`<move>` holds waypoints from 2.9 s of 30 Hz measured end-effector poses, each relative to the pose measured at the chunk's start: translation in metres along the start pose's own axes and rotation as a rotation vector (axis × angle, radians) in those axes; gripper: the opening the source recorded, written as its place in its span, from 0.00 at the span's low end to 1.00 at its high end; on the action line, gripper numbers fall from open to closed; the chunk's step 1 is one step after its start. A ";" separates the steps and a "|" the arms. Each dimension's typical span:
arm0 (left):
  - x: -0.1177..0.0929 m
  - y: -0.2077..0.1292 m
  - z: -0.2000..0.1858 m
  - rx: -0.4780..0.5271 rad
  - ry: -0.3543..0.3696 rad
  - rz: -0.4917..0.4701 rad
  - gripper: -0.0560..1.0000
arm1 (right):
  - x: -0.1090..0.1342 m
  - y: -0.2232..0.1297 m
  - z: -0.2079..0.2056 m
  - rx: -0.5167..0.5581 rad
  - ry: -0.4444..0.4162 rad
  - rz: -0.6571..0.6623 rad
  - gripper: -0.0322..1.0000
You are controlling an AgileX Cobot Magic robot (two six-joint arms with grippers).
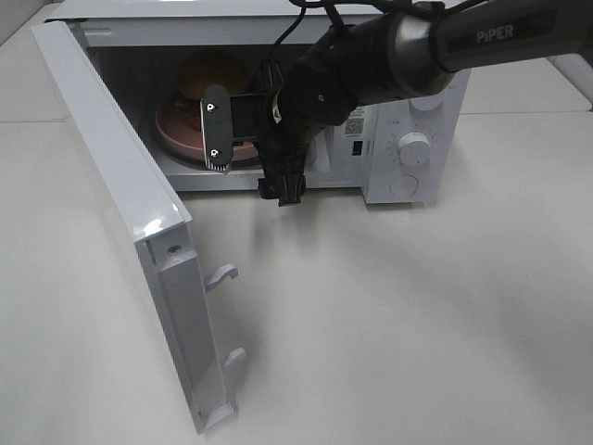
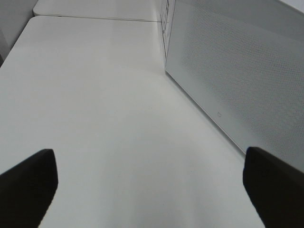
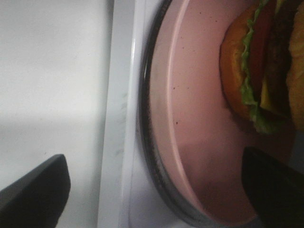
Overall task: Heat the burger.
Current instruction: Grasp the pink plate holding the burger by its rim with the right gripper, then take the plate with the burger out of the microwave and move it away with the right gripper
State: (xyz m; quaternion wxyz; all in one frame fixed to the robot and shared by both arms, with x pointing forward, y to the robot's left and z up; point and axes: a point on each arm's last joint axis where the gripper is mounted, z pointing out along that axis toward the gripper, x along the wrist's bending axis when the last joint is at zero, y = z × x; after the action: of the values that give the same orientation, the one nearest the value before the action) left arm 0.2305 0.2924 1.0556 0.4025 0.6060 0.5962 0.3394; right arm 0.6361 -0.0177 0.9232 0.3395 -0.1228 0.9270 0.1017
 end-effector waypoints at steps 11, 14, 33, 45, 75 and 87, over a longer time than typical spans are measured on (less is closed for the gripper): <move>0.000 0.000 0.000 0.000 0.000 0.000 0.98 | -0.015 0.005 0.024 -0.005 -0.039 0.040 0.88; 0.000 0.000 0.000 0.000 0.000 0.000 0.98 | -0.017 -0.001 0.030 0.004 -0.042 0.053 0.88; 0.000 0.000 0.000 0.000 0.000 0.000 0.98 | -0.004 -0.020 0.059 0.035 0.026 0.158 0.78; 0.000 0.000 0.000 0.000 0.000 0.000 0.98 | -0.003 -0.020 0.057 0.047 0.043 0.141 0.74; 0.000 0.000 0.000 0.000 0.000 0.000 0.98 | -0.019 -0.003 0.008 0.014 0.176 0.106 0.11; 0.000 0.000 0.000 0.000 0.000 0.000 0.98 | -0.017 -0.001 0.000 0.031 0.203 0.047 0.10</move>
State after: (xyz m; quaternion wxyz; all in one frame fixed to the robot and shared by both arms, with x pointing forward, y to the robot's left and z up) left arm 0.2305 0.2924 1.0556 0.4025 0.6060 0.5962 0.3394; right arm 0.6489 -0.0161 0.9336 0.2432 -0.1056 0.9607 0.0824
